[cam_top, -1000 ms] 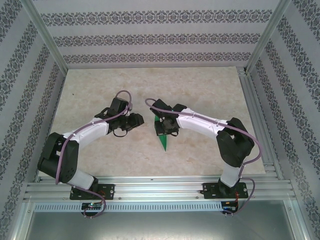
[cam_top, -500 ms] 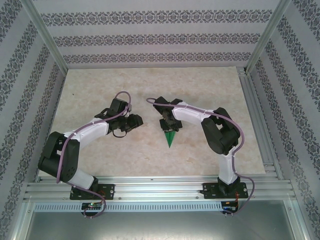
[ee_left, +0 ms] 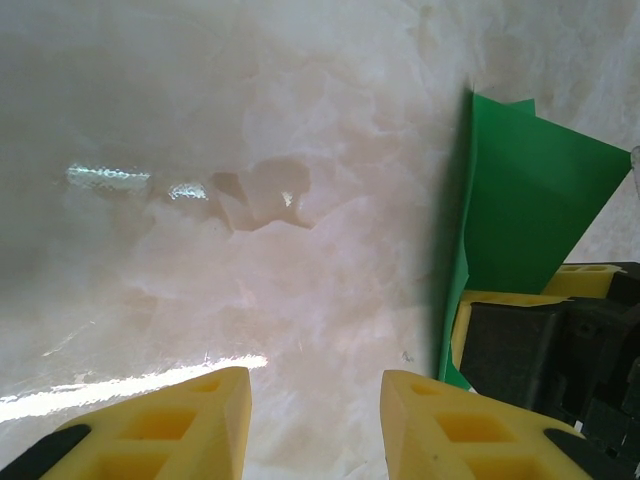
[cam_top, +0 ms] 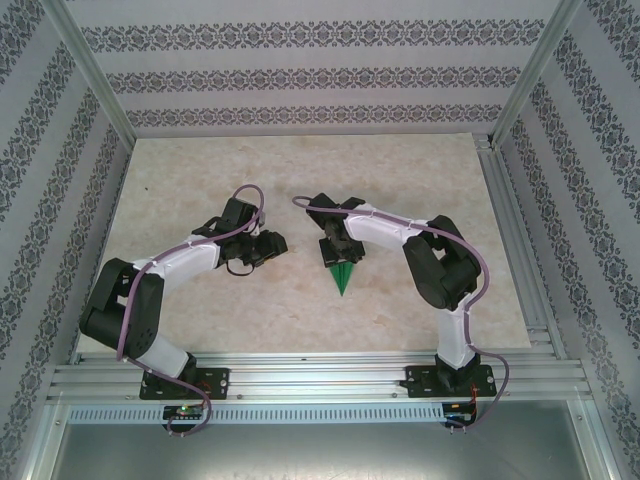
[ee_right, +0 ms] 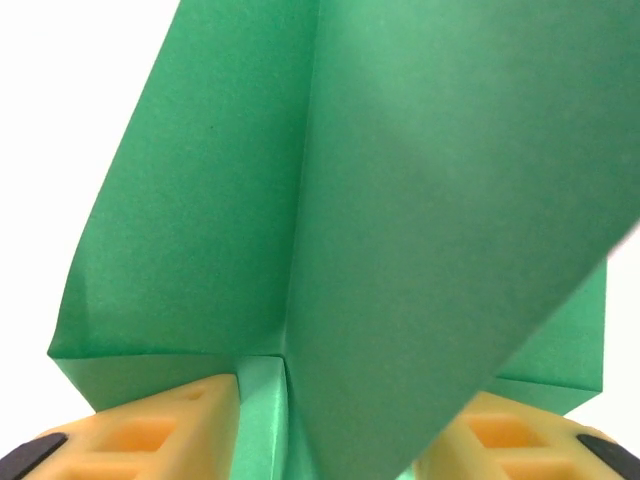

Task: Fold a paper plane with a square sheet of paper (pick it up from the middle)
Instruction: Turn over the paper plane at the center of the table, then move the paper plane to the center of the table.

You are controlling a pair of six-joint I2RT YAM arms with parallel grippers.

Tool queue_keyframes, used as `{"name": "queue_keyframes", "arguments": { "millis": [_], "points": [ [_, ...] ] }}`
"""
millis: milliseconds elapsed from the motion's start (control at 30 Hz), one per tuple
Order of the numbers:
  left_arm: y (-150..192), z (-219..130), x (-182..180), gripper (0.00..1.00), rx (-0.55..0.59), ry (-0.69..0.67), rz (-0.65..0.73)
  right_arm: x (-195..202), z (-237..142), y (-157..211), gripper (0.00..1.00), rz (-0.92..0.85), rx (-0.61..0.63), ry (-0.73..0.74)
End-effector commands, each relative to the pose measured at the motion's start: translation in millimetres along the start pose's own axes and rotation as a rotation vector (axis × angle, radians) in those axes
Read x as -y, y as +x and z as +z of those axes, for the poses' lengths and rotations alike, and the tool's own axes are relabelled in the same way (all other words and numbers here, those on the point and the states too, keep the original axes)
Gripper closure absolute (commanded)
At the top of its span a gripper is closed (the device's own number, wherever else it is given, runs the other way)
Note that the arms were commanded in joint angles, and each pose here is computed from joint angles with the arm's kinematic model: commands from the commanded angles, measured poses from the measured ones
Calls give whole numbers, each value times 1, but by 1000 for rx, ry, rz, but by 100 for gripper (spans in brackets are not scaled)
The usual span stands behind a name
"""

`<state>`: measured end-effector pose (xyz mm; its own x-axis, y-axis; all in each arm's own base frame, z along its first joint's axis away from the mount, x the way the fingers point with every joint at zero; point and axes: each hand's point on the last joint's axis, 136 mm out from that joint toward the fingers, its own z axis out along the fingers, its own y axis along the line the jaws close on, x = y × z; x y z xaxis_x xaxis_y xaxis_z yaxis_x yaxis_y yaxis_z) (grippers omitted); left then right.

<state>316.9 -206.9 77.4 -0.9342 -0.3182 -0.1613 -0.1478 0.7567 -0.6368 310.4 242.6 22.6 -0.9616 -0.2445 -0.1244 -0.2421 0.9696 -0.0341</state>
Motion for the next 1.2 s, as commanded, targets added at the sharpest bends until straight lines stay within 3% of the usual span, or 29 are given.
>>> {"name": "queue_keyframes", "arguments": {
  "millis": [0, 233, 567, 1000, 1167],
  "points": [
    [-5, -2, 7, 60, 3, 26, 3, -6, 3, 2, 51, -11, -4, -1],
    [-5, -2, 7, 60, 4, 26, 2, -18, 21, 9, 51, 14, -41, -71],
    [-7, -6, 1, 60, 23, -8, 3, -21, 30, 10, 59, -1, -63, -50],
    [-36, -73, -41, 62, 220, -87, -88, -89, 1, -60, 58, -129, 17, -84],
    [-37, -80, -47, 62, 227, -95, -92, -94, -39, -79, 53, -136, 92, -99]
  ]
}}
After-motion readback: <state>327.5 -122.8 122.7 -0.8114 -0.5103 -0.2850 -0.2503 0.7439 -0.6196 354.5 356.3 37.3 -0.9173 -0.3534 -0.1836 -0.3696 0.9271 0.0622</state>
